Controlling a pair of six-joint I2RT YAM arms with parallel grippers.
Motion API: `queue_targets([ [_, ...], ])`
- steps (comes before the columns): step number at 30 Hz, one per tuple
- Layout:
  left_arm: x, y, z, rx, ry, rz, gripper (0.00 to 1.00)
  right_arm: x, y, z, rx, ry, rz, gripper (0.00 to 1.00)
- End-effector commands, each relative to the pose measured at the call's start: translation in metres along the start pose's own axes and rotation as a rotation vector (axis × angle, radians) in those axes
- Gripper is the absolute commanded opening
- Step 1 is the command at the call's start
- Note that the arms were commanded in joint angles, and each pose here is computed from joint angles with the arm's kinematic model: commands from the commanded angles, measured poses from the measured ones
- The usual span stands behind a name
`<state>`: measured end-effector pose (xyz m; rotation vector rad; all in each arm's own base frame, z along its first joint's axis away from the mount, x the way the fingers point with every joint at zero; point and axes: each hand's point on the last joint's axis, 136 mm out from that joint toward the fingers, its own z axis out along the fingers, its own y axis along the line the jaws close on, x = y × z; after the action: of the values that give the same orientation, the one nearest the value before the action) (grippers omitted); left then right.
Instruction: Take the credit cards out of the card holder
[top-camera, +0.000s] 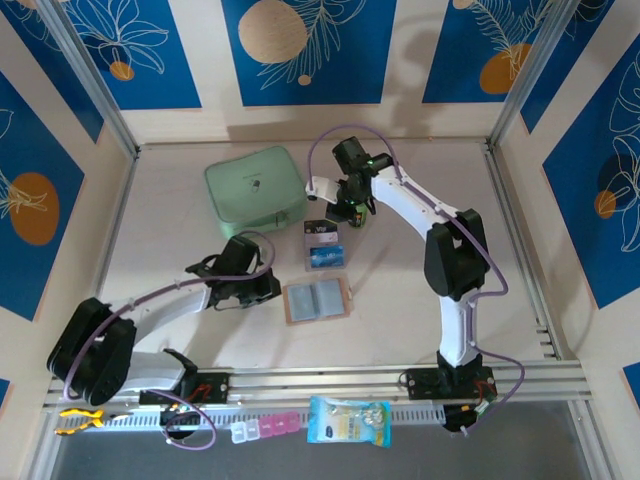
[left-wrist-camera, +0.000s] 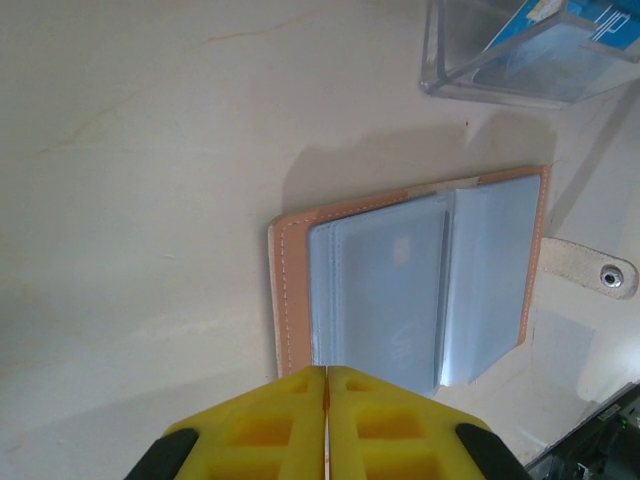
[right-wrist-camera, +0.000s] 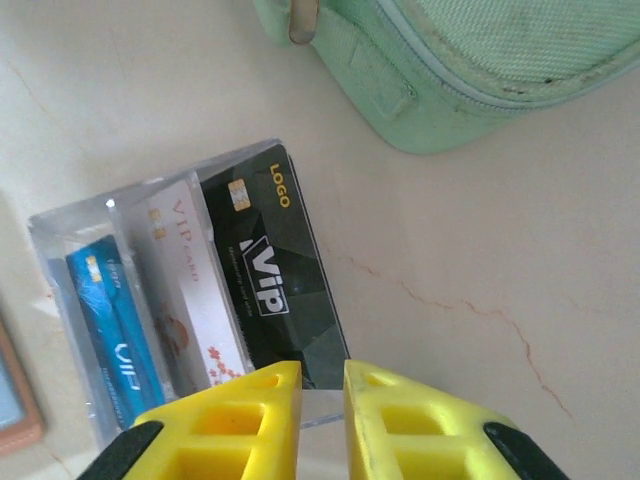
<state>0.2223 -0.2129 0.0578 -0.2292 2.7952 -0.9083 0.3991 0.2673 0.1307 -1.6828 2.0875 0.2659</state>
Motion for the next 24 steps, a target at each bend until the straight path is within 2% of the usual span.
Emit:
queue_targets([
  [1, -0.003, -0.011, 0.004, 0.06, 0.014, -0.006, 0.08, -0.024, 0.008, -0.023, 0.009, -0.118, 0.112, 0.17],
  [9, 0.002, -0.014, 0.02, 0.077, 0.054, -0.013, 0.05, -0.027, 0.041, -0.029, 0.022, -0.147, 0.353, 0.13],
  [18, 0.015, -0.008, 0.036, 0.053, 0.087, -0.015, 0.02, -0.019, 0.091, -0.026, -0.027, -0.15, 0.617, 0.13],
  [24, 0.02, 0.001, 0.037, 0.004, 0.094, -0.012, 0.0, -0.015, 0.121, -0.023, -0.056, -0.154, 0.687, 0.13],
])
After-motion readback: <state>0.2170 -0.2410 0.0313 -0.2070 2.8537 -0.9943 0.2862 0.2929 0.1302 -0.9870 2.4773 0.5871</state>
